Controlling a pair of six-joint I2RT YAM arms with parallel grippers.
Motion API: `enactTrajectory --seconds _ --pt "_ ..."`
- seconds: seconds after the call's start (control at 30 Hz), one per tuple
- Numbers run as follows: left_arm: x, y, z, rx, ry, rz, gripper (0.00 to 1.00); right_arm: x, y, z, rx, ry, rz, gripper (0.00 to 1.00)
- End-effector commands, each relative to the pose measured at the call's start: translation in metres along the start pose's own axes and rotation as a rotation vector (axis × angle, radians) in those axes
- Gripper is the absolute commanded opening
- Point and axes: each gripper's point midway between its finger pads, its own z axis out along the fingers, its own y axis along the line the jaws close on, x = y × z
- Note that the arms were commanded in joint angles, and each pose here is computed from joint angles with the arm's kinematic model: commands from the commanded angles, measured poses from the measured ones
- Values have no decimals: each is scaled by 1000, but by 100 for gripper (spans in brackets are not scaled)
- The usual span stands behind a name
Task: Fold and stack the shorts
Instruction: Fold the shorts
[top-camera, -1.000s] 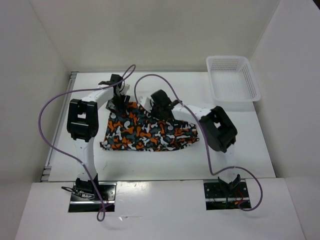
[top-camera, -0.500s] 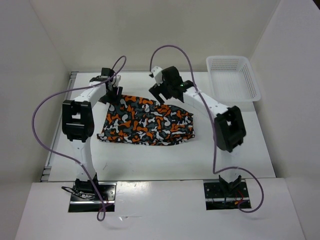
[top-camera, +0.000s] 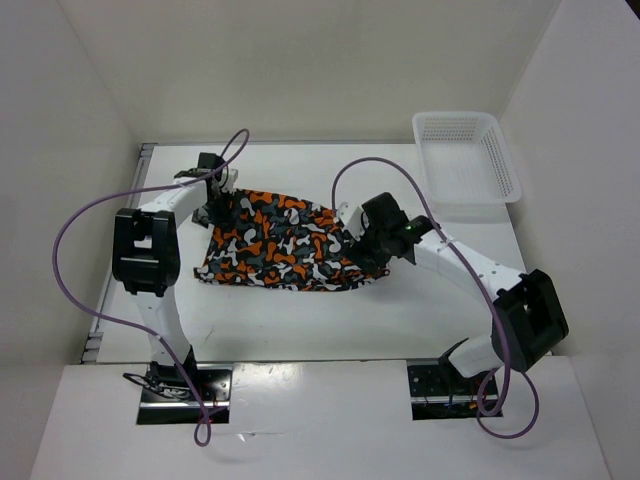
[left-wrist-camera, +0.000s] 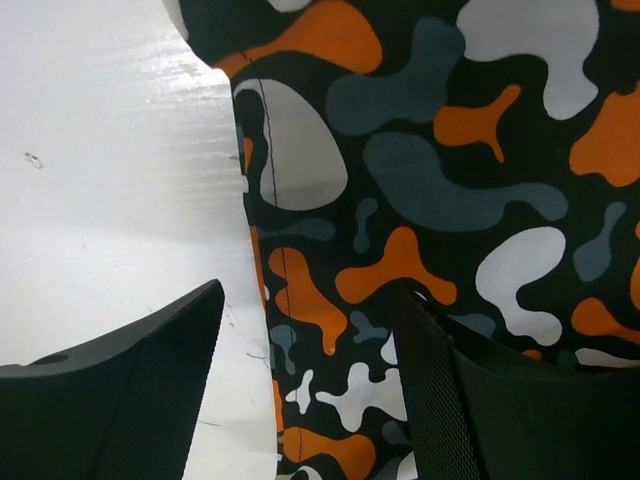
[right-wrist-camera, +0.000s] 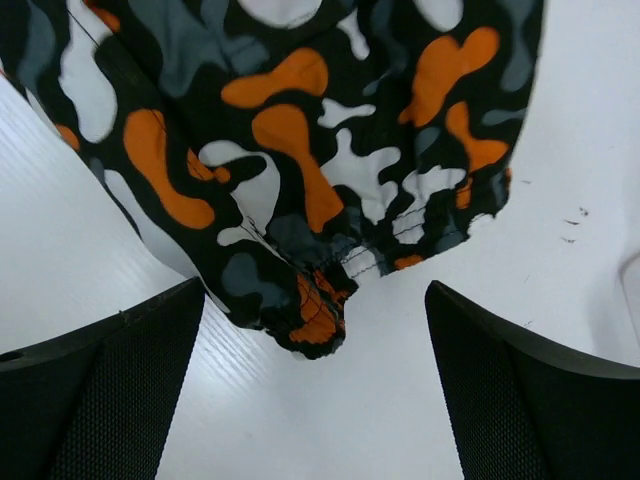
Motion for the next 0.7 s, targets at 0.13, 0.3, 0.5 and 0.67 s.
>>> enactTrajectory --seconds 0.13,0.3,0.5,0.67 --pt "-25 -3 0 35 -69 -5 75 13 -2 -2 -7 31 -239 94" --pt "-37 -9 -6 -6 -96 24 75 12 11 4 -23 54 -343 94" --pt "-53 -14 2 -2 -113 33 75 21 17 16 -45 74 -394 85" --pt "-58 -29 15 33 -104 53 75 27 18 23 -51 98 -420 60"
